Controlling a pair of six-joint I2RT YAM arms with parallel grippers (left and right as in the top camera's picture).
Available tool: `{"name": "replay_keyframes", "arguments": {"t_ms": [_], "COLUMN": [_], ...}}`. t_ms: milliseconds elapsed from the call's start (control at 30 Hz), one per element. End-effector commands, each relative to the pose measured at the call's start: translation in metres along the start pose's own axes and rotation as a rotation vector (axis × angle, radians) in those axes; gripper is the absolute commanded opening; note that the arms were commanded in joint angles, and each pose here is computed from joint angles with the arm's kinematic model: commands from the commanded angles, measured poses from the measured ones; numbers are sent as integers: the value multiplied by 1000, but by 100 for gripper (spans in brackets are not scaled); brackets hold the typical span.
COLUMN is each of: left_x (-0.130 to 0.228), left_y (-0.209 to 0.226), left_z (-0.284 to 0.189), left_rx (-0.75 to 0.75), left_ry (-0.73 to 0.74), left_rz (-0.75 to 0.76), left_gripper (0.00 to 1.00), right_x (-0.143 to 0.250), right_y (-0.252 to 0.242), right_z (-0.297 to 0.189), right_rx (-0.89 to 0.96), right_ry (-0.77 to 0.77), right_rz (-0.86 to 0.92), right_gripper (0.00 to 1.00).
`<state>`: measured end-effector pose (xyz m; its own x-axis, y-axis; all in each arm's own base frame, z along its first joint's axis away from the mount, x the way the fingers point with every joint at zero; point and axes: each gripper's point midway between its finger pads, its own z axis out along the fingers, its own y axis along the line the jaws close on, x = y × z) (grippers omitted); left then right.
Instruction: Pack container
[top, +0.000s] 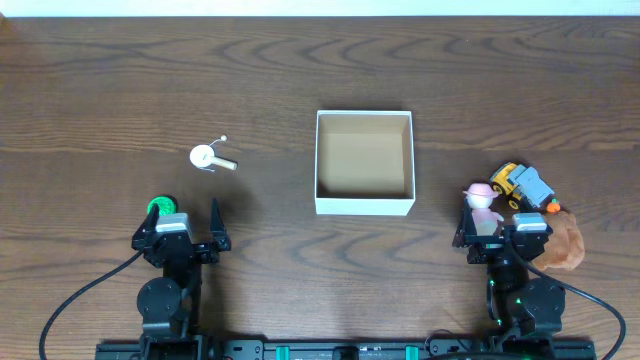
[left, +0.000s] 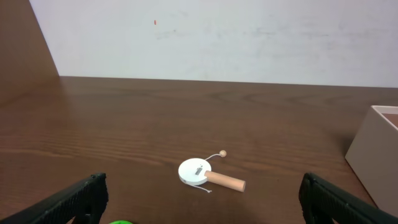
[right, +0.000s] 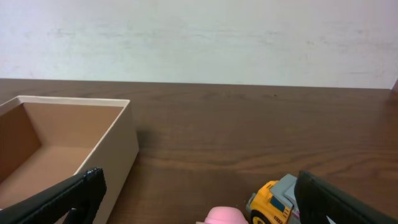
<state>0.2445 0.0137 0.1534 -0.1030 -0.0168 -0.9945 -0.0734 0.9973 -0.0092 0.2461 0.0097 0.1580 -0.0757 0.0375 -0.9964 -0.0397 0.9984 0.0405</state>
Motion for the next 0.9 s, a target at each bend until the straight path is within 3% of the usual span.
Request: {"name": "replay_keyframes", "arguments": {"t_ms": [0,867], "left_x": [18,17], "left_y": [3,3], "left_z": [1,1], "left_rx": [-17,-17], "left_ry": [55,50], "left_rz": [-2,-2], "left_gripper": [98,98], "right_x": [1,1], "right_y": [-2,-2], "right_z": [0,0], "right_rx": [10,9], "right_ry": [-1,-1], "right_rz": [0,8], "right_gripper": [99,99]}}
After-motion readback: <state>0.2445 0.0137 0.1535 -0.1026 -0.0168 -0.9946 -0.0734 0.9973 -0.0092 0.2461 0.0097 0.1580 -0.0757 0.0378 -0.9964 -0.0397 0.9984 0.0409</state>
